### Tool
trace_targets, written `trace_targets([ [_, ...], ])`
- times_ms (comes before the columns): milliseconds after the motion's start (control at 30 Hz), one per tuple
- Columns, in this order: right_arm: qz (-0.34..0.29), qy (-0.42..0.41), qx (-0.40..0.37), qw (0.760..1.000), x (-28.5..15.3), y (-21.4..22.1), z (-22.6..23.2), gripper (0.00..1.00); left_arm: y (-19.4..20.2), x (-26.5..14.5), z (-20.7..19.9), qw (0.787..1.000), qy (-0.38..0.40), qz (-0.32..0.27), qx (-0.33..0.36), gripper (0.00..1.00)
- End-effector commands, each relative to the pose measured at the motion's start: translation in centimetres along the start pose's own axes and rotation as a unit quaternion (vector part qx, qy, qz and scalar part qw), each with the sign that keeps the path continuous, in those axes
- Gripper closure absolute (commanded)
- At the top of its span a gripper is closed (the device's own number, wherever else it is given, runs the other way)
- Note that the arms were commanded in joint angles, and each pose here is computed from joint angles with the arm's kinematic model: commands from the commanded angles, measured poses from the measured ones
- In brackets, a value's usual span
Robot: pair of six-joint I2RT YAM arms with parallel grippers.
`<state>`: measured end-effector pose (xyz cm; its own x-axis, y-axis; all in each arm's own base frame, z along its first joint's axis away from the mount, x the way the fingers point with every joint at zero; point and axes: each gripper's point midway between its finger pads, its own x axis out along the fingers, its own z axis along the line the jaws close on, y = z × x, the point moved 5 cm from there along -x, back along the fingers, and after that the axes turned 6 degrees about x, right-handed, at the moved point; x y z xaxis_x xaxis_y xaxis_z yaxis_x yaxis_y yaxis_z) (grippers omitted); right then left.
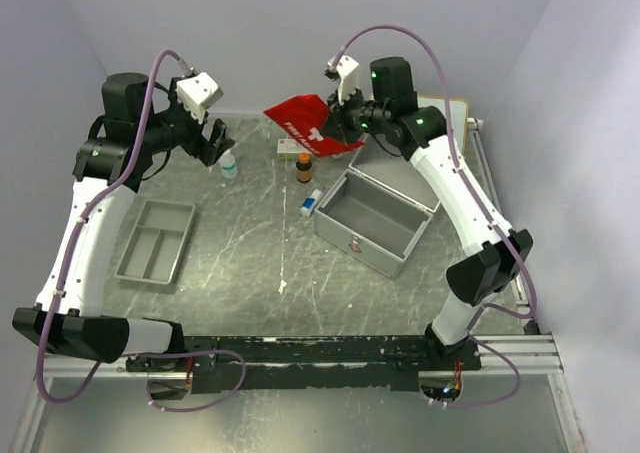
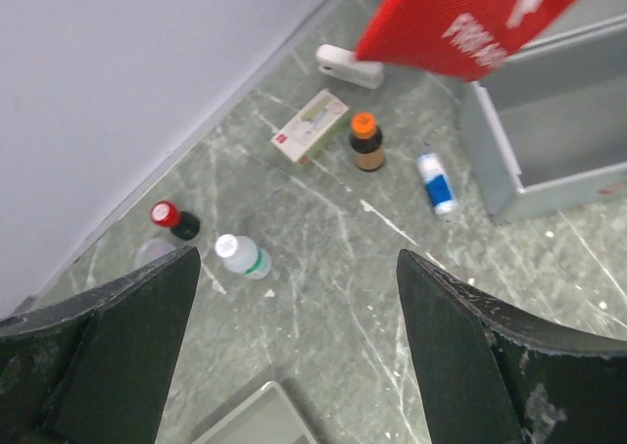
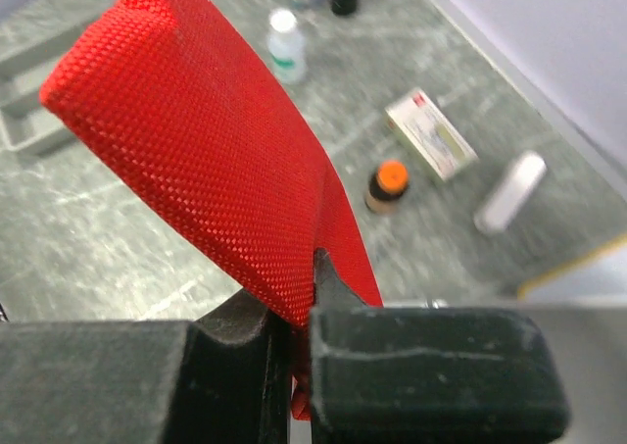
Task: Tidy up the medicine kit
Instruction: Place the medicine pouch inside the medicine box.
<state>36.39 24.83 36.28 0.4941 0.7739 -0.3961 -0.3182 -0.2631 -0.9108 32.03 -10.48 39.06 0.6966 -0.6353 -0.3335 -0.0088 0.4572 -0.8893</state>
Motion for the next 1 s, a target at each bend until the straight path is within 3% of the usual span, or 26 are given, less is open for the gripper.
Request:
trace_targets([
  [0, 0.119, 0.061, 0.034, 0.99, -2.6, 4.4, -1.3, 1.0, -0.8, -0.6, 2.5, 0.995, -0.099, -0.001, -0.015, 0.07],
  [133, 0.176, 0.093, 0.058, 0.978, -3.7, 7.6, -2.0, 1.0, -1.1, -1.0, 3.4, 0.99, -0.137, -0.003, -0.022, 0.07],
  [367, 0.212, 0.138, 0.082, 0.964, -5.4, 11.3, -3.8, 1.0, -1.3, -0.8, 3.4, 0.991, -0.133, -0.008, -0.026, 0.08],
  [600, 0.238, 0.165, 0.085, 0.953, -6.7, 12.1, -5.3, 1.0, -1.0, -0.9, 3.0, 0.992, -0.124, -0.006, -0.017, 0.08],
  [967, 0.285, 0.124, 0.062, 0.948, -9.0, 15.0, -3.4, 1.0, -0.8, -0.8, 2.2, 0.995, -0.101, -0.011, -0.009, 0.08],
])
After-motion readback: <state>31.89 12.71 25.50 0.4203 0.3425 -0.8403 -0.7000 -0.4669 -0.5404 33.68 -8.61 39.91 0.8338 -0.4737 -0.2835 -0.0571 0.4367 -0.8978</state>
